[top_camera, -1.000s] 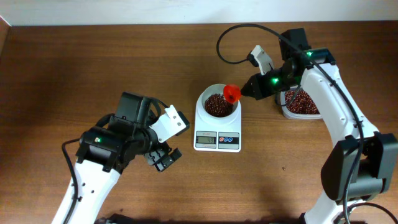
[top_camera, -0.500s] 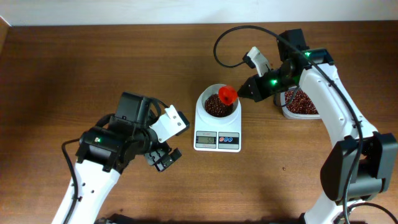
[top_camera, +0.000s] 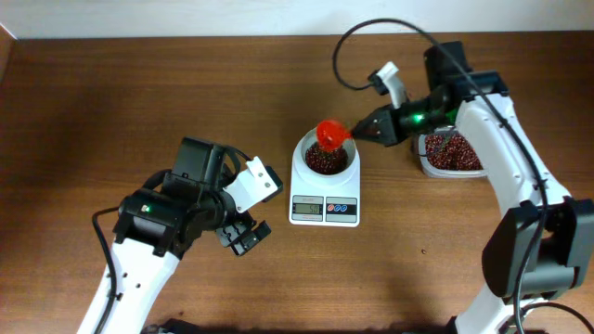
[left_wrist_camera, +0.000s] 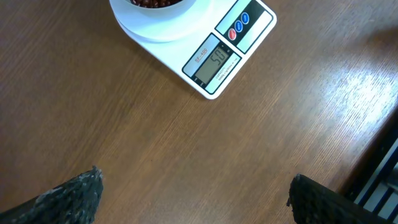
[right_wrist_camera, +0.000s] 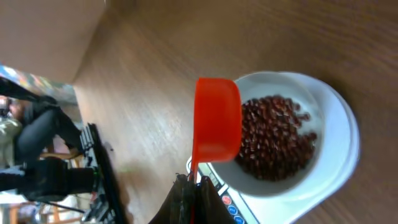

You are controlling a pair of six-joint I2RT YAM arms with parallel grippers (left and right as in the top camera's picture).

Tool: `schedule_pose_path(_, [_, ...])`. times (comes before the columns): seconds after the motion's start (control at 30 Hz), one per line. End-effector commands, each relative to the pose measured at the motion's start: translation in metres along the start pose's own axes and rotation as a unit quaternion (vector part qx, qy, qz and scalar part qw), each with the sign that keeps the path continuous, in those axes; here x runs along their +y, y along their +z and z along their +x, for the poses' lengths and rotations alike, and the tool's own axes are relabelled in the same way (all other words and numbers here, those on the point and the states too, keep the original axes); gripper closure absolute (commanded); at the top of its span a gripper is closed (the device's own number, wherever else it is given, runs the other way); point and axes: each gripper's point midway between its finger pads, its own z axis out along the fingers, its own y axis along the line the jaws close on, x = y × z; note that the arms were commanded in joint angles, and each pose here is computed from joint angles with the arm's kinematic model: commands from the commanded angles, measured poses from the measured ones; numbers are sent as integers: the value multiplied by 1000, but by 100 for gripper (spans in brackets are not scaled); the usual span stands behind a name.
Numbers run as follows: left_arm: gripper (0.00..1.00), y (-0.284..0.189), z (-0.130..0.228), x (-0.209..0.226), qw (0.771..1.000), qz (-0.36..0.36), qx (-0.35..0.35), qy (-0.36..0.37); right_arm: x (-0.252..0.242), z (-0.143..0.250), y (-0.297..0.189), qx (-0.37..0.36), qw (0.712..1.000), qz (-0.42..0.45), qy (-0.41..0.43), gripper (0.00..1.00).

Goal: Scoop and weigh 50g on scale
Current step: 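Tilt the scoop slowly to trickle beans into the bowl, then move the scoop back over the bean tub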

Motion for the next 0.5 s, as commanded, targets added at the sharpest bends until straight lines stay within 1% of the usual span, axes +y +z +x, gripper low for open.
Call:
schedule_pose_path(0.0, [1, -6, -5, 0, 1000, -2, -14, 7, -23, 1, -50, -35, 998, 44, 35, 96])
schedule_pose_path(0.03, [1, -6, -5, 0, 1000, -2, -14, 7, -40, 10, -73, -41, 994, 80, 55, 96])
schedule_pose_path(0.1, [1, -6, -5, 0, 1000, -2, -14, 7, -72, 31, -132, -57, 977, 179, 99, 96])
schedule_pose_path(0.13, [1, -6, -6, 0, 1000, -2, -14, 7, -84, 45, -162, -58, 962, 239, 117, 96])
schedule_pose_path(0.17, [1, -6, -6, 0, 1000, -2, -14, 7, -94, 62, -184, -40, 942, 304, 137, 96])
schedule_pose_path(0.2, [1, -6, -6, 0, 1000, -2, -14, 7, -106, 82, -206, -10, 907, 385, 170, 96])
schedule_pose_path(0.23, [1, -6, -5, 0, 1000, -2, -14, 7, -111, 92, -215, 9, 886, 425, 184, 96])
schedule_pose_path(0.3, [1, -6, -5, 0, 1000, -2, -13, 7, -115, 98, -220, 33, 862, 468, 192, 96])
schedule_pose_path(0.33, [1, -6, -6, 0, 1000, -2, -14, 7, -114, 96, -218, 45, 856, 482, 182, 96])
schedule_pose_path(0.47, [1, -6, -5, 0, 1000, -2, -14, 7, -114, 86, -213, 95, 813, 559, 137, 96])
